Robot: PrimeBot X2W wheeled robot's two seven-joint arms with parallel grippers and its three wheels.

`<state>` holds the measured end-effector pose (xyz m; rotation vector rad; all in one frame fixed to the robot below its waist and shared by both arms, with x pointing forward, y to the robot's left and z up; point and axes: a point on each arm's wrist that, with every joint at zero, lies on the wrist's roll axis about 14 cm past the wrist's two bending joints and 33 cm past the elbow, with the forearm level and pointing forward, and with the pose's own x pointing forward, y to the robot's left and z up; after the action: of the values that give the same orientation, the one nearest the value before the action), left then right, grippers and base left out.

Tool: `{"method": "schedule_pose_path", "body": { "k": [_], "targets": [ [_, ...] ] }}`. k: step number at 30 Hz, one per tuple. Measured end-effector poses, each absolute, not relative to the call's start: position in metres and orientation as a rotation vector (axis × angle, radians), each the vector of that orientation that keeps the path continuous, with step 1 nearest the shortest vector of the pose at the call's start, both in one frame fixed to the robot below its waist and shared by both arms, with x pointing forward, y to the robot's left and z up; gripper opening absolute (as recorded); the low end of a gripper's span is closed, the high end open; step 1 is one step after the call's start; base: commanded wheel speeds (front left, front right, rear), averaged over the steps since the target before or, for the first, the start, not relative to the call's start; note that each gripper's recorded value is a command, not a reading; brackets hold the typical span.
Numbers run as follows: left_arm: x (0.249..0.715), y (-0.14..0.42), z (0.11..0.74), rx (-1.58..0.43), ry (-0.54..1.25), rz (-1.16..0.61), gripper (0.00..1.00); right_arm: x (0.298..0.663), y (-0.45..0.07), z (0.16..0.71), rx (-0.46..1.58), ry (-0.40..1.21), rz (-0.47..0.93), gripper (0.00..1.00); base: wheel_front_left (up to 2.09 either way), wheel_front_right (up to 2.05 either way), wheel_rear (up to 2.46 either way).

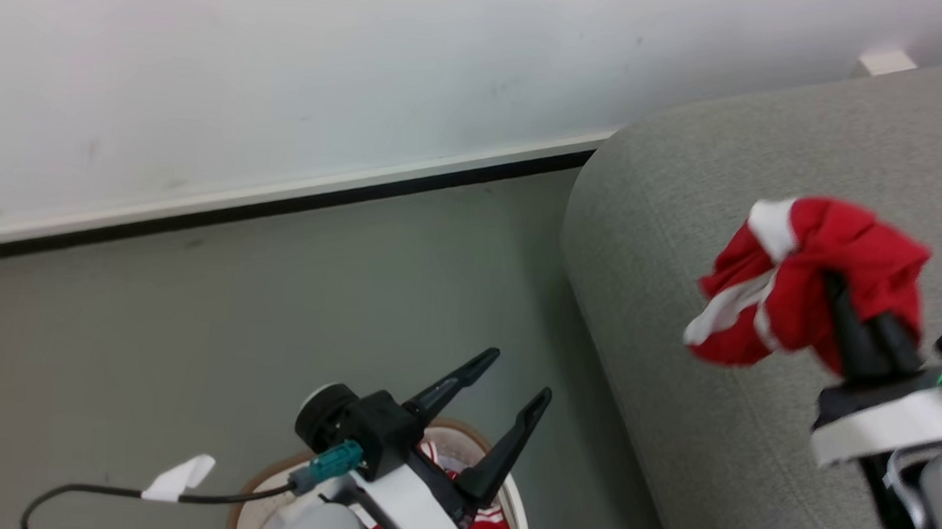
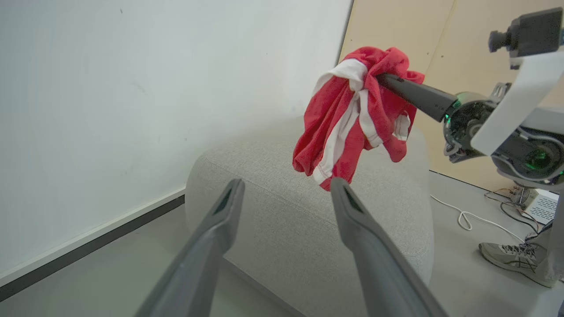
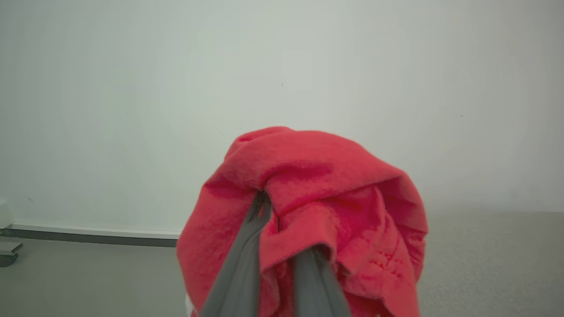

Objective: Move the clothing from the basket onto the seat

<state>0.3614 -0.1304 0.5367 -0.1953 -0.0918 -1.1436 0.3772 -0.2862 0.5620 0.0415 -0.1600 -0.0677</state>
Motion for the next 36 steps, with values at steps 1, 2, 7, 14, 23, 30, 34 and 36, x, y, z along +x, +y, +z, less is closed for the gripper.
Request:
{"method": "schedule_pose_path", "body": {
  "k": [1,2,7,14,23,30,34,36],
  "targets": [
    [0.365,-0.127,0.533,-0.193,-0.086,-1.138,1.00,0.385,-0.293,0.566,0.030,-0.160,-0.078,0.00,0.00,0.00,0.00],
    [0.369,-0.124,0.530,-0.190,-0.082,-1.133,1.00,0.393,-0.299,0.569,0.007,-0.153,-0.085,0.00,0.00,0.00,0.00],
    [0.390,-0.109,0.512,-0.186,-0.060,-1.110,1.00,0.436,-0.334,0.582,-0.064,-0.125,-0.145,0.00,0.00,0.00,0.00],
    [0.426,-0.079,0.477,-0.181,-0.008,-1.052,1.00,0.494,-0.382,0.567,-0.130,-0.001,-0.236,0.00,0.00,0.00,0.00],
    [0.460,-0.041,0.425,-0.190,0.082,-0.960,1.00,0.552,-0.407,0.496,-0.160,0.287,-0.284,0.00,0.00,0.00,0.00],
    [0.476,-0.011,0.401,-0.189,0.128,-0.878,1.00,0.548,-0.425,0.421,-0.192,0.611,-0.341,0.00,0.00,0.00,0.00],
    [0.478,-0.003,0.394,-0.188,0.141,-0.853,1.00,0.538,-0.419,0.385,-0.145,0.748,-0.354,0.00,0.00,0.00,0.00],
    [0.478,-0.002,0.395,-0.186,0.140,-0.850,1.00,0.534,-0.417,0.380,-0.134,0.770,-0.358,0.02,0.00,0.00,0.00]
  ]
}}
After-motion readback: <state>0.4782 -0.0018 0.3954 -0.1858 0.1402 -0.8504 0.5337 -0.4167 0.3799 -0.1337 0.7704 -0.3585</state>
